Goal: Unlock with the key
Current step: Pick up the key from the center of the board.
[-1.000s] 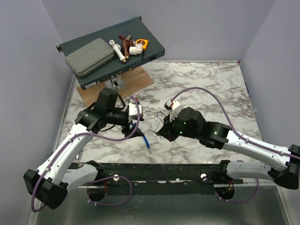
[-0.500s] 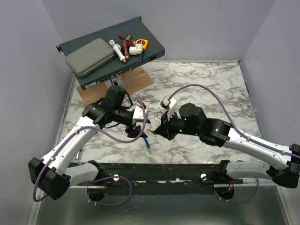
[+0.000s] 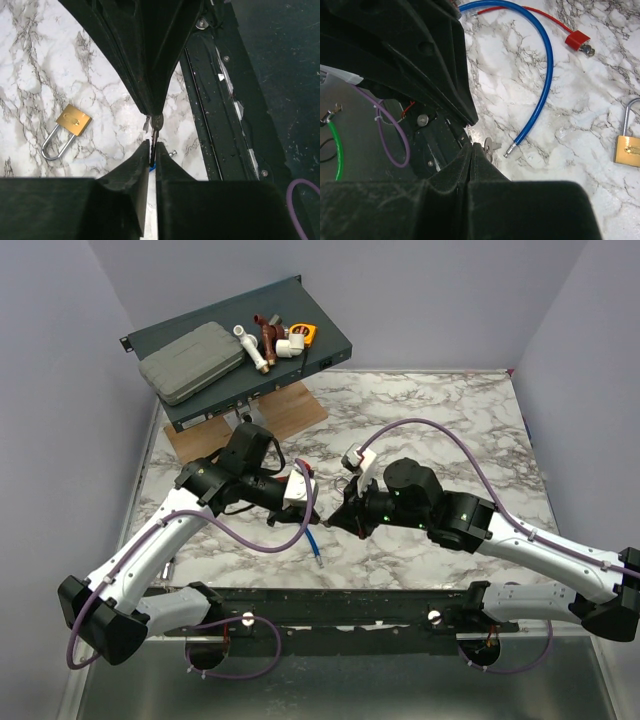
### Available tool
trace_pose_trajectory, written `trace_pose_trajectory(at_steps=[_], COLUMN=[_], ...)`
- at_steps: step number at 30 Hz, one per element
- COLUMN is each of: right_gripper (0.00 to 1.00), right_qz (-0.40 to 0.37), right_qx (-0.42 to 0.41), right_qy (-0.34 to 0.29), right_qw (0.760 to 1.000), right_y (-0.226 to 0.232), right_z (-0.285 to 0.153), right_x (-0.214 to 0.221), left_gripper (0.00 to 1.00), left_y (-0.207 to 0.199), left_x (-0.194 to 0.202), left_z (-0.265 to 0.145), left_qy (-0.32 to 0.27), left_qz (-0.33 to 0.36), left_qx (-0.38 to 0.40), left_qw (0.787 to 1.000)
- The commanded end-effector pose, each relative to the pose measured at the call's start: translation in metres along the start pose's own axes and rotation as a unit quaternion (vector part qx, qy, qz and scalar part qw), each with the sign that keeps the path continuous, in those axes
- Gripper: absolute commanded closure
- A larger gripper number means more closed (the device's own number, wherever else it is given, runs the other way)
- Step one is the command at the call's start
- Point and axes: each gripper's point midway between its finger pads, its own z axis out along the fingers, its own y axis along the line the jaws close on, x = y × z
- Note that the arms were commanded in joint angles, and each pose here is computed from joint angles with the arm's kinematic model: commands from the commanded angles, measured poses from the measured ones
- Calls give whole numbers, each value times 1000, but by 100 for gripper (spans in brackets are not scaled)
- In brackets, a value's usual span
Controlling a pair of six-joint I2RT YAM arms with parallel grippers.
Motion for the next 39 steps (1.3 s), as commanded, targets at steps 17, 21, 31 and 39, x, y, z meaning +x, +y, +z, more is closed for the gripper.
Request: trace_pose_trajectory(at_steps=[17, 21, 31, 39], right_gripper=[35, 34, 55, 62], right_qz=[-39, -57, -76, -79], right_qx=[-20, -51, -99, -104], right_qy=[-78, -65, -45, -14], right_qw=[996, 995, 991, 991], right_y=[9, 17, 31, 30], right_z=[-18, -7, 5, 10], right_x=[-29, -24, -17, -3], left_gripper=[100, 100, 100, 100], left_y=[-13, -16, -16, -13], left_x=[-8, -12, -14, -17], left_z=[-11, -14, -14, -12], left_qy=[52, 65, 71, 72], left_qz=[40, 50, 53, 56], left_qx=[12, 17, 17, 17], left_qw=[998, 996, 996, 996])
